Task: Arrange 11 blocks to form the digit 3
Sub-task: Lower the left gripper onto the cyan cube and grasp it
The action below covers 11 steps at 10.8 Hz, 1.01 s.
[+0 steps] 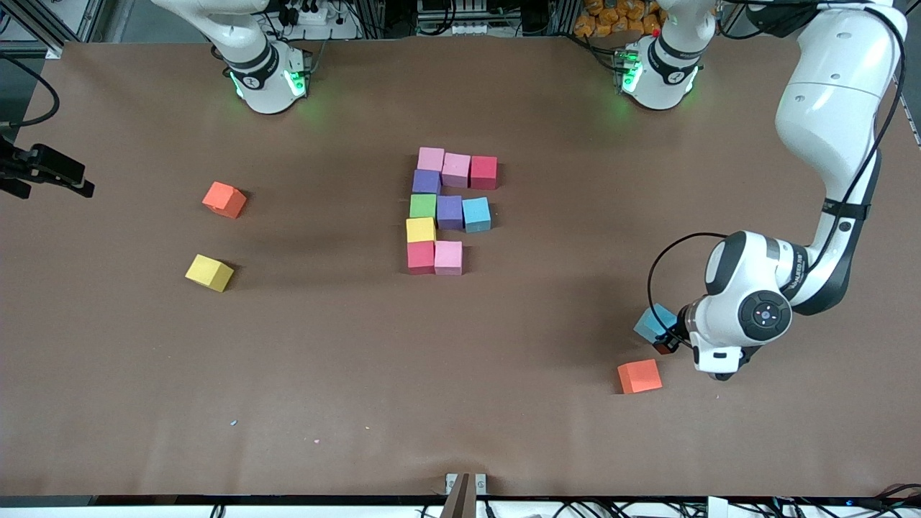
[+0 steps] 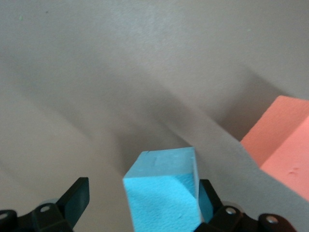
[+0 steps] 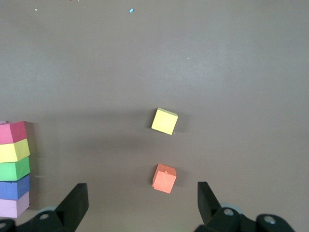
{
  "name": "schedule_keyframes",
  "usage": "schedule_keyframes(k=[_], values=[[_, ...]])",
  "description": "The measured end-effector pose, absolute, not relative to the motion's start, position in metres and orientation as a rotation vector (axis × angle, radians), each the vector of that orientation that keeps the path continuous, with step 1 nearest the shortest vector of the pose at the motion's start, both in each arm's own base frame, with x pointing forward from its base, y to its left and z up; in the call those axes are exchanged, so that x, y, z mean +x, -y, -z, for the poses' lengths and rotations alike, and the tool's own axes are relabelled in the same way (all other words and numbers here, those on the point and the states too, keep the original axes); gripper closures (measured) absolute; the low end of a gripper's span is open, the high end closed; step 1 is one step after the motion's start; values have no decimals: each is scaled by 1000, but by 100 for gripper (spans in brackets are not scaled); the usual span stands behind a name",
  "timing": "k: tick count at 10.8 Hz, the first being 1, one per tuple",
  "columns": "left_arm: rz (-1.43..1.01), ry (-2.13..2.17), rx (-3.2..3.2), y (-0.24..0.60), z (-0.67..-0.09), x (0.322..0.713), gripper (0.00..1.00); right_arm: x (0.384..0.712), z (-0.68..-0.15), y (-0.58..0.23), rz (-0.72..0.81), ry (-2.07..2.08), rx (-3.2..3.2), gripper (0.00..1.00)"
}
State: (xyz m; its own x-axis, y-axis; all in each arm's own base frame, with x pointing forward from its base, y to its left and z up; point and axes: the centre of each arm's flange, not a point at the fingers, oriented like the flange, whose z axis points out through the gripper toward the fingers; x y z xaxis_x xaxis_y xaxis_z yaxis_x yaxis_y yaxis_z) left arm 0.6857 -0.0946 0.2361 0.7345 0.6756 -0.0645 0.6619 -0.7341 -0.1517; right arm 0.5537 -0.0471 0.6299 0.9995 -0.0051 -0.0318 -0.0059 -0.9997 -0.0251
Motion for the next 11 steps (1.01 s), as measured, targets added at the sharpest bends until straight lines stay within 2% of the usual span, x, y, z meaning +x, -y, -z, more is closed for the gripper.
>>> schedule_keyframes(k=[11], values=[[-129, 1083, -2855, 103, -240, 682, 0, 554, -630, 47, -50, -8, -3116, 0]])
